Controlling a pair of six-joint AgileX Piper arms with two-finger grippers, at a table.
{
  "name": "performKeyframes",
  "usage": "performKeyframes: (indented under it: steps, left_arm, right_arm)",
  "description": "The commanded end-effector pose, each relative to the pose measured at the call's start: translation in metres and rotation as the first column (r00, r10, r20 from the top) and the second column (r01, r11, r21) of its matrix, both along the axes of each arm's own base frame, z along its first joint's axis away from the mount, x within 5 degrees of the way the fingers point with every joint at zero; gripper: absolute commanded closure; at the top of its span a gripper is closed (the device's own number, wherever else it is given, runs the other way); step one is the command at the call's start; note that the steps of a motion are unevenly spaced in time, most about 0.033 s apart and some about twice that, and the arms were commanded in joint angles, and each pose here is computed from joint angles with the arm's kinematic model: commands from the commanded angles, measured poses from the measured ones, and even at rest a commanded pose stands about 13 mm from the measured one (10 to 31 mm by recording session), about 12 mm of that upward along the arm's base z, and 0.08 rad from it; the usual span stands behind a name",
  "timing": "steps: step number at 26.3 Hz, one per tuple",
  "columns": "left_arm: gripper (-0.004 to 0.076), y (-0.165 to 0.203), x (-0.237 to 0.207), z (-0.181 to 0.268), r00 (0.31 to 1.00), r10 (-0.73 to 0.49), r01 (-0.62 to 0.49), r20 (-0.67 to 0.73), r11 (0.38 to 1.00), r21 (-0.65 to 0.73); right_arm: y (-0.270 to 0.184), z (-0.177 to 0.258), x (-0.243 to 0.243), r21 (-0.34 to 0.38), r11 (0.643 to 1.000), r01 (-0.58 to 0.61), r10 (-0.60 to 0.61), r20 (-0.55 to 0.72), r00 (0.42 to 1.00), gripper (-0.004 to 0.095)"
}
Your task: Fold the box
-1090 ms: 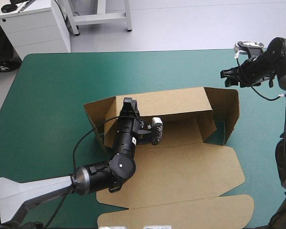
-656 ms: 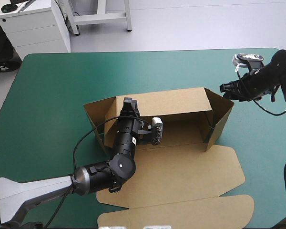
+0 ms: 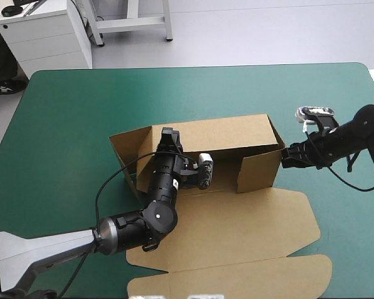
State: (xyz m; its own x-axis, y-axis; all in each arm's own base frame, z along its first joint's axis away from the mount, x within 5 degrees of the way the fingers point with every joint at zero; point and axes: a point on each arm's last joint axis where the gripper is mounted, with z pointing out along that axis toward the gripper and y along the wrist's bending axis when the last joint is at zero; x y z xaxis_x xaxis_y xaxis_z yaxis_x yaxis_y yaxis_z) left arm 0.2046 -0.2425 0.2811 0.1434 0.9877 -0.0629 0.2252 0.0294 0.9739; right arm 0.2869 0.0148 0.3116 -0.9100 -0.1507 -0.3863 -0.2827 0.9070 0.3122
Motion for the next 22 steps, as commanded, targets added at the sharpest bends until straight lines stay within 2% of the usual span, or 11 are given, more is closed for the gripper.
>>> performKeyframes:
  steps: [1,5,10,14,22]
  left_arm:
    - [0.0734,0.002,-0.002,0.028,0.991,-0.017,0.02,0.134,0.999,-0.024]
    - [0.0734,0.002,-0.002,0.028,0.991,-0.017,0.02,0.134,0.999,-0.024]
    - [0.0734,0.002,-0.002,0.028,0.991,-0.019,0.022,0.133,0.999,-0.024]
    - [0.0734,0.002,-0.002,0.028,0.991,-0.022,0.026,0.131,0.999,-0.024]
    - [0.0734,0.001,-0.002,0.028,0.991,-0.024,0.027,0.13,0.999,-0.024]
  right_arm:
    - [0.006,0.01,-0.011,0.05,0.998,-0.05,0.044,0.112,0.993,0.0393]
    - [0.013,0.002,-0.017,0.087,0.981,-0.171,0.153,0.178,0.972,0.0396]
    - [0.012,-0.002,-0.014,0.061,0.982,-0.177,0.16,0.219,0.962,0.0398]
    - [0.013,-0.002,-0.017,0.083,0.981,-0.178,0.16,0.184,0.97,0.0397]
    - [0.02,0.003,-0.033,0.186,0.967,-0.172,0.163,0.065,0.985,0.04]
